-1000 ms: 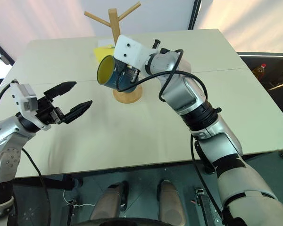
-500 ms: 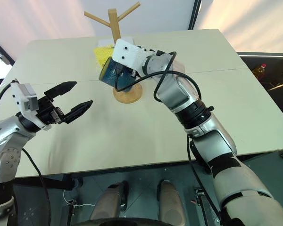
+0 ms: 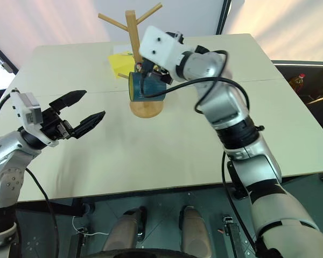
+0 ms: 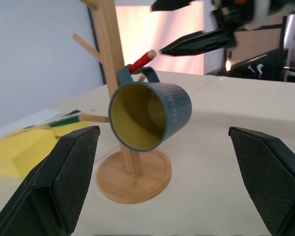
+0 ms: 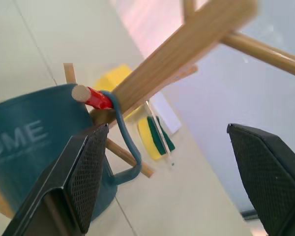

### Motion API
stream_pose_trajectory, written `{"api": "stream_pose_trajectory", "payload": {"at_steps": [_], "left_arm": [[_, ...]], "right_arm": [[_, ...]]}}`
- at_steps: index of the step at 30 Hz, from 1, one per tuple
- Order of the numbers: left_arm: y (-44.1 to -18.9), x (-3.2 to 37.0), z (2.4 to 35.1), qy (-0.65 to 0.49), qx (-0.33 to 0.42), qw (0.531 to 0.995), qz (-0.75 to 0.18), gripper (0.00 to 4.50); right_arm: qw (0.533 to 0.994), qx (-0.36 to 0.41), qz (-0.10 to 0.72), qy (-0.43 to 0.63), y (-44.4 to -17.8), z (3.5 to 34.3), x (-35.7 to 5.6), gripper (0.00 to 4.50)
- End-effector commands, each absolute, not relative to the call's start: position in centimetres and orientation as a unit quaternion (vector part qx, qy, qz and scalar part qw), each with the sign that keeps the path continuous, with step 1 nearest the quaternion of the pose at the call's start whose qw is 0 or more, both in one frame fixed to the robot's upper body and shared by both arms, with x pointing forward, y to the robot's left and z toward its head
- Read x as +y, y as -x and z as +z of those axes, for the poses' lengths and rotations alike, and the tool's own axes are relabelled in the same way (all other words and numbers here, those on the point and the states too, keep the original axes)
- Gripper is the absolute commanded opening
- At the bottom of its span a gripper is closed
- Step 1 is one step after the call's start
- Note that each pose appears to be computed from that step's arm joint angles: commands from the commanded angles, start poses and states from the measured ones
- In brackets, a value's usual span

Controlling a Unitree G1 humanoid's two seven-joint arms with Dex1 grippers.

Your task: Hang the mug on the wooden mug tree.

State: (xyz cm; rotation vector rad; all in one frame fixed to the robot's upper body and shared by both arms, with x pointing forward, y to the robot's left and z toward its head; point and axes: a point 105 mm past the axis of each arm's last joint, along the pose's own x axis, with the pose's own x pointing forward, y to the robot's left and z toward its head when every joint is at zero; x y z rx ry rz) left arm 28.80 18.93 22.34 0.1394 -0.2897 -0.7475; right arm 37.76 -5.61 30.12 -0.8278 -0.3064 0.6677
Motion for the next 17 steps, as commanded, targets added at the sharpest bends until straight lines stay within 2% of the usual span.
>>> {"api": "stream_pose_trajectory", "payload": {"at_steps": [1,6,9,13,17], "left_arm": [[-29.3,20.4,22.3,-0.060,-0.141,0.935,-0.319,4.50],[-30.2,23.0,19.1,-0.034,-0.100,0.965,-0.239,4.50],[-30.5,24.4,16.7,-0.022,-0.073,0.977,-0.198,4.50],[-30.4,26.5,13.8,-0.006,-0.049,0.989,-0.141,4.50],[-30.2,27.4,12.7,-0.010,-0.046,0.992,-0.120,4.50]], "right_arm": [[0.859,-0.191,0.360,0.311,-35.2,30.1,-7.4,3.99],[0.912,-0.113,0.372,0.129,-34.6,23.7,-11.7,3.99],[0.930,-0.081,0.354,0.059,-34.4,20.6,-13.5,3.99],[0.955,-0.044,0.294,0.009,-35.0,16.1,-16.5,3.99],[0.960,-0.038,0.279,-0.006,-35.1,14.6,-17.2,3.99]]}}
